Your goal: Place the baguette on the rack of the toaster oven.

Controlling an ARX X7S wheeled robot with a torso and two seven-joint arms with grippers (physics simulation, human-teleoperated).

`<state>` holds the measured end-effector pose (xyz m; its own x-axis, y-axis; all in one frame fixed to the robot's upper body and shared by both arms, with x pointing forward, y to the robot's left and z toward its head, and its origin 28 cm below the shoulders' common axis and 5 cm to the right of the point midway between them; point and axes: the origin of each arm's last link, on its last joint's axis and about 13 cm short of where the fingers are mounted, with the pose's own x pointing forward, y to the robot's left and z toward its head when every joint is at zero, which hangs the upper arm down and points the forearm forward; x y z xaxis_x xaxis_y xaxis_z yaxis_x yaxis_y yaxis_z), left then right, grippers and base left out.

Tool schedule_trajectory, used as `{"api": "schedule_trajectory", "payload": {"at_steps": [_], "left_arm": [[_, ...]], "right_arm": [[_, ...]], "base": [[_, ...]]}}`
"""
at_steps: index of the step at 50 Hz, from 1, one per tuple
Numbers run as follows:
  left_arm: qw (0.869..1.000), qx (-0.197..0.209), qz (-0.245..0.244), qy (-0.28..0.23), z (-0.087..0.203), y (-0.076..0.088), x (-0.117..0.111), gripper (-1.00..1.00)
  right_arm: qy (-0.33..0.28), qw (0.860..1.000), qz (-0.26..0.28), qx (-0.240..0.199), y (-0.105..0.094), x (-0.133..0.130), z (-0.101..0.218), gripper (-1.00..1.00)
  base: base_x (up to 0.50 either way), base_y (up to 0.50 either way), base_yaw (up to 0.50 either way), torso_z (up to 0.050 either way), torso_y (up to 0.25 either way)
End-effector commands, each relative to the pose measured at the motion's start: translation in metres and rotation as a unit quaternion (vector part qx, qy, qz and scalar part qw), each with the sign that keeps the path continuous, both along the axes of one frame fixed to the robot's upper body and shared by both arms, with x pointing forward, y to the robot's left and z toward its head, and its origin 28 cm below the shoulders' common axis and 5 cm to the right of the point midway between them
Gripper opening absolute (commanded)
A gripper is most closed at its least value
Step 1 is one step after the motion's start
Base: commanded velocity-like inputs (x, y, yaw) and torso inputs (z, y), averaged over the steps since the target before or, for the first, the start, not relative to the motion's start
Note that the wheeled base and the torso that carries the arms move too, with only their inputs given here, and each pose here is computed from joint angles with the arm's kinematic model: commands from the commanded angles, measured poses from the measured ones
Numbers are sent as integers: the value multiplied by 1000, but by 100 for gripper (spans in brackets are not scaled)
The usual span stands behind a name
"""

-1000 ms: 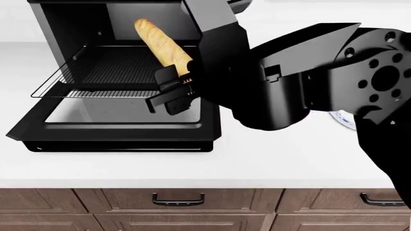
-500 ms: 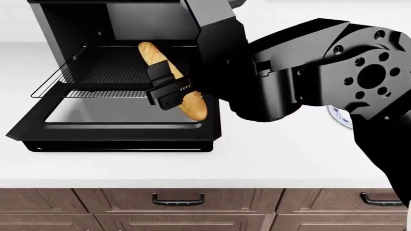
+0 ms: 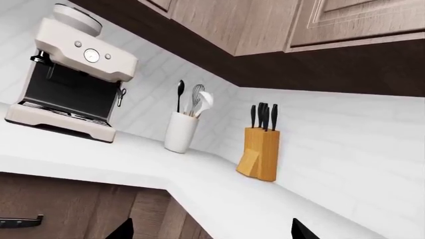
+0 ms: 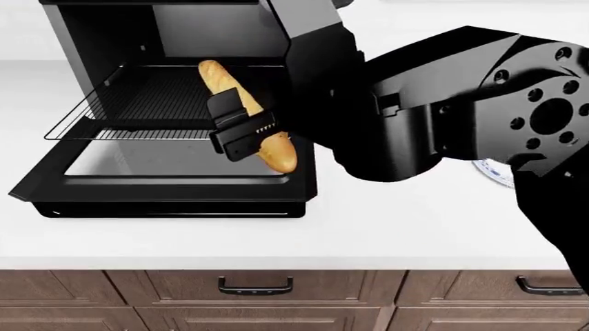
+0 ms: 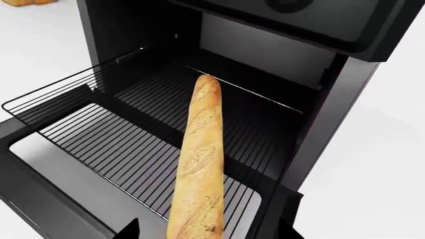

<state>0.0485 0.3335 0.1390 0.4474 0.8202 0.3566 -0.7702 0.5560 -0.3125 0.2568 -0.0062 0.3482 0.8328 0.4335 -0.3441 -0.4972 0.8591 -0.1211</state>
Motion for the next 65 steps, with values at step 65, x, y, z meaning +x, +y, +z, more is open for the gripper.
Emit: {"api": "schedule_trajectory", "payload": {"at_steps": [65], "left_arm": [[1000, -2, -3, -5, 2, 0, -1, 100]], "right_arm": [[-342, 928, -125, 80, -51, -116, 83, 100]], "base": [[0, 0, 0, 0, 0]]}}
